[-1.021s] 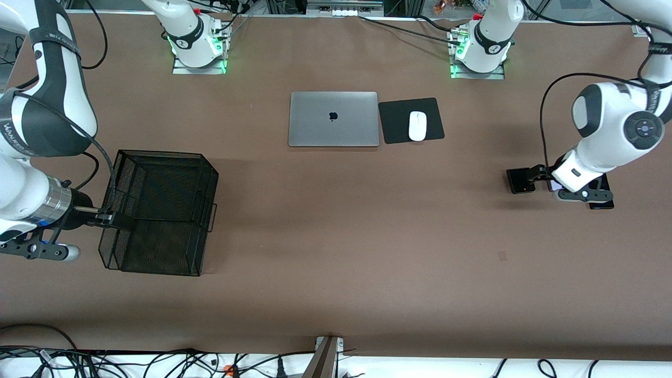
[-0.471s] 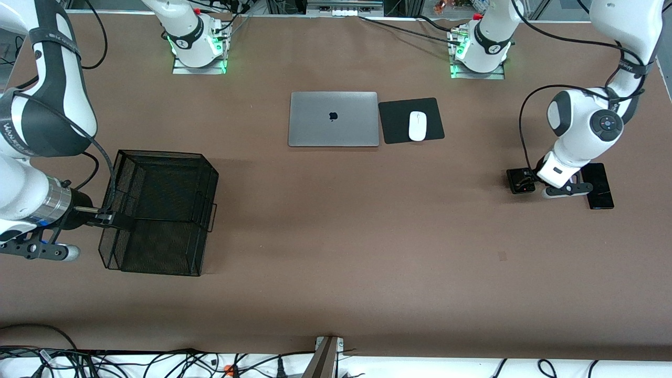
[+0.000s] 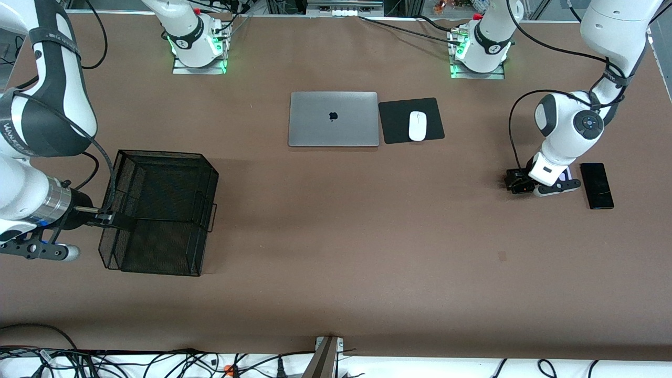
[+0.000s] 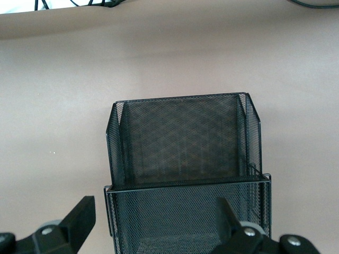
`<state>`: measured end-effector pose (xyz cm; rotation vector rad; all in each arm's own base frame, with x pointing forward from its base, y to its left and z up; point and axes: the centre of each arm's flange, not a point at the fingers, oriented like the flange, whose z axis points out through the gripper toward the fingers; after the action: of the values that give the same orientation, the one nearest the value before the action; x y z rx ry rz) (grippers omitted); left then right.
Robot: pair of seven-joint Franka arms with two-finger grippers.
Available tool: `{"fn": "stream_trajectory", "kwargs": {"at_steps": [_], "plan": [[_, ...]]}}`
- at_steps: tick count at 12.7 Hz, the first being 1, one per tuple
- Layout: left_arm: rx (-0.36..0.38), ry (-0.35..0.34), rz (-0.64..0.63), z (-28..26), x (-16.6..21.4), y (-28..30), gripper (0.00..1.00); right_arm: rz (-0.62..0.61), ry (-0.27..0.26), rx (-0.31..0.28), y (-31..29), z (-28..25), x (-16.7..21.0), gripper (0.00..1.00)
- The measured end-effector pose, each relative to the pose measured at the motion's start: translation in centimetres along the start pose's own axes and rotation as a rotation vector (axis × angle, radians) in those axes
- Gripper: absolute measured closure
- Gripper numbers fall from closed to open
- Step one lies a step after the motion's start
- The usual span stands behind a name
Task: Place phones with both arms
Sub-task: 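Lower the left gripper and grasp the black flip phone, then carry the flip phone beside the laptop and release it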
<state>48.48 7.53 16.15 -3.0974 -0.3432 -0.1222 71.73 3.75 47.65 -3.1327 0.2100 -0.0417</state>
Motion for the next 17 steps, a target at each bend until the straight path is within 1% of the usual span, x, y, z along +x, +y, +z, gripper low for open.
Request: {"fn": "stream_trajectory", "kwargs": {"at_steps": [3,4,5,6,7,10,11,12,13,14,15,17], "plan": [[0.0,-0.01,0.0,0.4,-0.7,0.0,0.0,0.0,0.0,0.0,0.0,0.0,0.0,0.0],[-0.001,-0.009,0.001,0.4,-0.7,0.1,0.04,0.0,0.0,0.0,0.0,0.0,0.0,0.0],[-0.001,-0.008,0.001,0.3,-0.7,0.1,0.05,0.0,0.0,0.0,0.0,0.0,0.0,0.0],[-0.001,-0.004,0.001,0.1,-0.6,0.1,0.15,0.0,0.0,0.0,0.0,0.0,0.0,0.0],[-0.001,-0.003,0.001,-0.1,-0.6,0.1,0.18,0.0,0.0,0.0,0.0,0.0,0.0,0.0],[0.0,-0.005,0.001,-0.1,-0.6,0.1,0.19,0.0,0.0,0.0,0.0,0.0,0.0,0.0],[0.003,-0.023,0.002,-0.2,-0.3,0.1,0.19,0.0,0.0,0.0,0.0,0.0,0.0,0.0],[0.011,-0.066,0.006,-0.4,0.4,0.4,0.19,0.0,0.0,0.0,0.0,0.0,0.0,0.0],[0.022,-0.121,0.011,-1.0,1.6,0.9,0.19,0.0,0.0,0.0,0.0,0.0,0.0,0.0],[0.033,-0.162,0.012,-2.2,3.2,1.8,0.19,0.0,0.0,0.0,0.0,0.0,0.0,0.0],[0.045,-0.186,0.011,-3.8,5.0,3.3,0.19,0.0,0.0,0.0,0.0,0.0,0.0,0.0],[0.067,-0.206,0.009,-7.0,7.8,8.2,0.19,0.0,0.0,0.0,0.0,0.0,0.0,0.0]]}}
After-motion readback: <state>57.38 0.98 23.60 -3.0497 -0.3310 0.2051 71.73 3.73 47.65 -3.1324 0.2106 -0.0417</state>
